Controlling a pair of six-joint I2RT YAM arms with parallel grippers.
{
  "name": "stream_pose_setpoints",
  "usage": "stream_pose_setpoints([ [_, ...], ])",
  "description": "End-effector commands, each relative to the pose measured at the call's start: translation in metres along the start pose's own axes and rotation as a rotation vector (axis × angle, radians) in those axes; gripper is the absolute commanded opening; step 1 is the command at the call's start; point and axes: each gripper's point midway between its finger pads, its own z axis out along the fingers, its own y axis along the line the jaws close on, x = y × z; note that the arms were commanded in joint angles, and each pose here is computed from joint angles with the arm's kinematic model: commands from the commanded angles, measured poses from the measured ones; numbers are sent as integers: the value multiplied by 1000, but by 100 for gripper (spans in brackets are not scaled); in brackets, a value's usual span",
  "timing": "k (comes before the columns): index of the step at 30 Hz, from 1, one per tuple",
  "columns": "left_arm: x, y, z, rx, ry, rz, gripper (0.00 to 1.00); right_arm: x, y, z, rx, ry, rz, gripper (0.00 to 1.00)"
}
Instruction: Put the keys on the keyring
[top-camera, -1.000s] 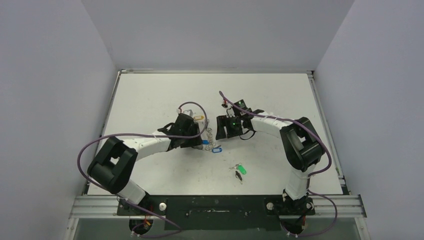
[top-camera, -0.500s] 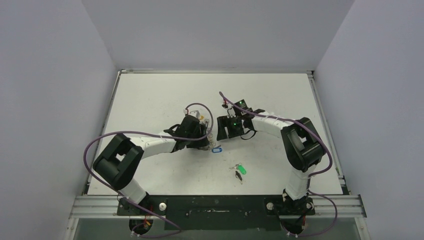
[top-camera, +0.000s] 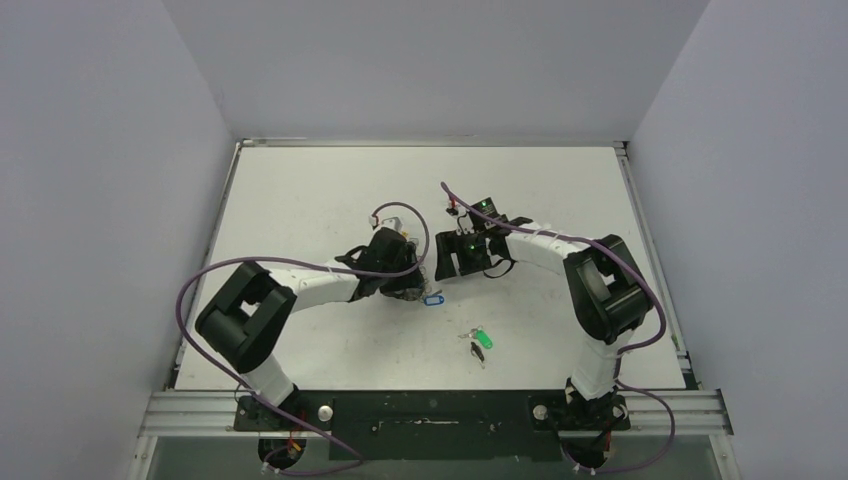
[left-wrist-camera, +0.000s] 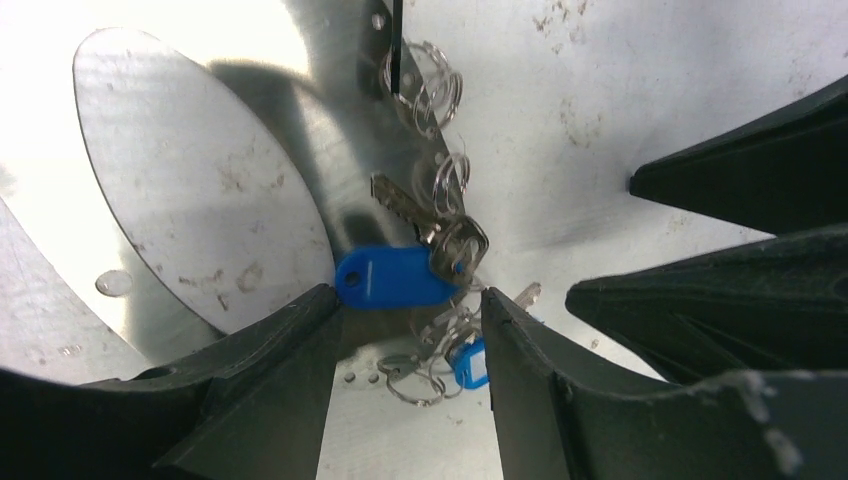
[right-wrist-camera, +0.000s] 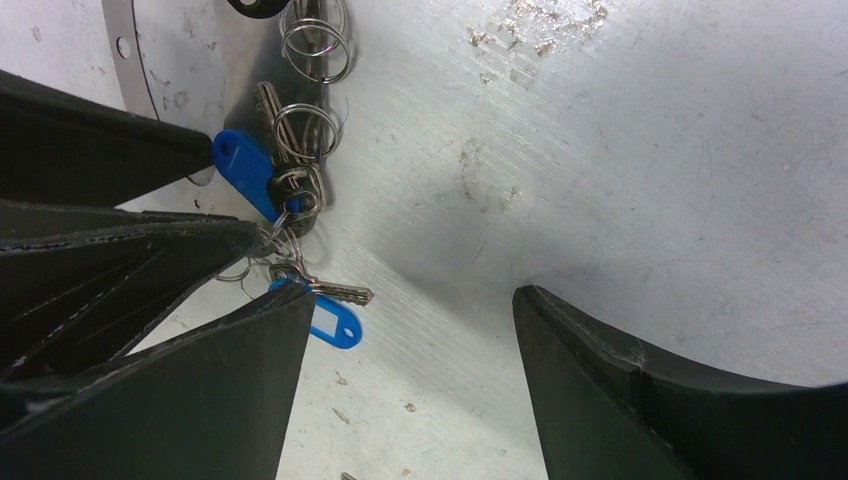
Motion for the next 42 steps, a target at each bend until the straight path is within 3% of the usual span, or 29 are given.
stream_pose_setpoints([
  [1, 50, 32, -8, -118, 119, -74, 52, 15, -17, -6, 77, 49, 4, 76],
  [7, 96, 55, -22, -191, 223, -126, 52, 18, -16, -7, 72, 53, 3, 76],
  [11, 101, 69, -32, -235, 235, -122, 52, 23, -16, -3, 60, 68, 2, 74],
  [18, 74, 76, -49, -261, 196, -88, 52, 39, 3, 16, 2, 121, -15, 64],
  [23, 46, 59, -61, -142, 145, -63, 53, 50, 29, 36, -43, 151, -34, 61],
  [32, 11, 60, -87, 16, 45, -172, 55, 72, 65, 53, -114, 177, -37, 55],
  [42, -8, 33, -89, 185, -17, -101, 53, 47, 28, 22, -86, 57, 58, 62],
])
